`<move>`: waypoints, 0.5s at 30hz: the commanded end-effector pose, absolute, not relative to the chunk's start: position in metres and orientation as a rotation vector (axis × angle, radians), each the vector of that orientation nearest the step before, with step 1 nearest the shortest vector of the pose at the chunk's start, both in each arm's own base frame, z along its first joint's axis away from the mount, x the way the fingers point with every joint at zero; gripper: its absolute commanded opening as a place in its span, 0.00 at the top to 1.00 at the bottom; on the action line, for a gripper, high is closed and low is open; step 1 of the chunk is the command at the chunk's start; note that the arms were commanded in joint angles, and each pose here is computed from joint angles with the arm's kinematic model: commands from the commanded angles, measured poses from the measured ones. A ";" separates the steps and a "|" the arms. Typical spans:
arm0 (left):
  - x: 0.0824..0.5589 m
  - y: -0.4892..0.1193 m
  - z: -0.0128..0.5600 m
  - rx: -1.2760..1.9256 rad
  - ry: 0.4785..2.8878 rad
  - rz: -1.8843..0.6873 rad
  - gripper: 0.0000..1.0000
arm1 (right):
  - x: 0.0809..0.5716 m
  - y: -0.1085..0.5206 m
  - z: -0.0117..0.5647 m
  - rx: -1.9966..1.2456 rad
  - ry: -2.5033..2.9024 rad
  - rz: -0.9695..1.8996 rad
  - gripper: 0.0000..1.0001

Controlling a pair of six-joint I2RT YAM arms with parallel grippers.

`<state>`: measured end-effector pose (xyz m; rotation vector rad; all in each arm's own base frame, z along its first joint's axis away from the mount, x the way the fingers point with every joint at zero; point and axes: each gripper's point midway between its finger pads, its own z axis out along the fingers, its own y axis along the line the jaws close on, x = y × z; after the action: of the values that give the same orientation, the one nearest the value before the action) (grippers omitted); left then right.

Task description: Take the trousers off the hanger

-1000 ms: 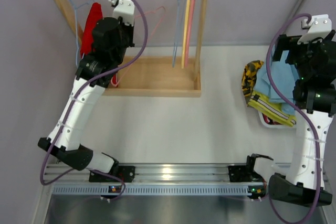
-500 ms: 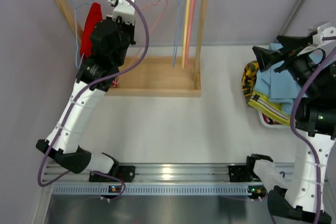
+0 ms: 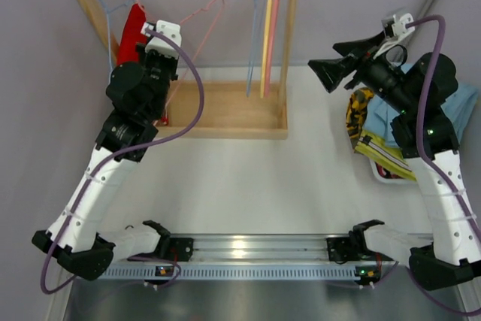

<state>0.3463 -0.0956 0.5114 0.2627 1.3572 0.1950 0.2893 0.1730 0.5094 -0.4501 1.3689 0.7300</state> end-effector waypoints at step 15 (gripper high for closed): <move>0.399 -0.111 0.542 0.283 1.346 0.645 1.00 | 0.242 0.151 0.545 -0.497 1.224 0.594 0.06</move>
<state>0.4153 -0.1312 0.4923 0.4308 1.4296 0.6308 0.2472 0.1517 0.5388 -0.4864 1.2384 0.6107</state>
